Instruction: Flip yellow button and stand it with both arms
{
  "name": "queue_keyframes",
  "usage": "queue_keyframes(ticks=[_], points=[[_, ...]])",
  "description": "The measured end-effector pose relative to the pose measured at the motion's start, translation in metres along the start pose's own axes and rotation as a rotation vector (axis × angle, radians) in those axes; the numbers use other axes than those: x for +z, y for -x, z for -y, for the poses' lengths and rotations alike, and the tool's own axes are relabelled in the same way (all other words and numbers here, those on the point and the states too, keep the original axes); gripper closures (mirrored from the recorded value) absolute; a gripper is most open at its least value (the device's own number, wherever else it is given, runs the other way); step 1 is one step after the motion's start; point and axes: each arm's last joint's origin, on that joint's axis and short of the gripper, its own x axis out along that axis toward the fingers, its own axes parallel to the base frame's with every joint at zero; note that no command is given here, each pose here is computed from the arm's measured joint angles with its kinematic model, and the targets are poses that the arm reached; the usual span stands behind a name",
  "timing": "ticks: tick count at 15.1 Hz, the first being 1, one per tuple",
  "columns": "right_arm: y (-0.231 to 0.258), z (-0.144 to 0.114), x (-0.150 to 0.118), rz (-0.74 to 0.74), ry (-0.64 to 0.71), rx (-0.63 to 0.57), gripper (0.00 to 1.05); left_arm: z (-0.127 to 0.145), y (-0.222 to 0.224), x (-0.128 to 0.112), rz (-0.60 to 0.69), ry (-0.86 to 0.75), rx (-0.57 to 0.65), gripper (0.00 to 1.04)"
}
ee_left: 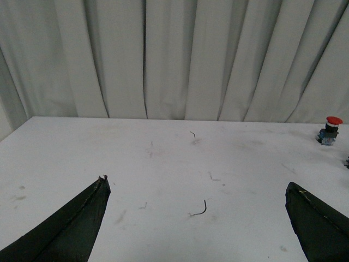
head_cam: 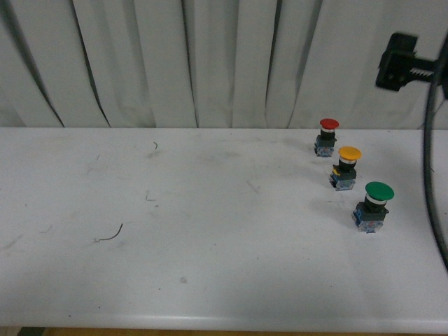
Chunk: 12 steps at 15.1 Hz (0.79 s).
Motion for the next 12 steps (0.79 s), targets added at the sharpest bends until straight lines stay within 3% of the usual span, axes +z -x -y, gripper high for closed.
queue_keyframes(ticks=[4,5,8,12], points=[[0.12,-0.004,0.056,0.157,-0.164,0.205,0.09,0.0,0.0,0.0,0.0,0.0,0.0,0.07],[0.145,-0.006,0.061,0.189,-0.11,0.132,0.18,0.0,0.0,0.0,0.0,0.0,0.0,0.07],[0.218,0.001,0.038,0.198,0.12,0.033,0.46,0.0,0.0,0.0,0.0,0.0,0.0,0.07],[0.259,0.018,0.001,0.286,0.185,0.026,0.84,0.0,0.0,0.0,0.0,0.0,0.0,0.07]])
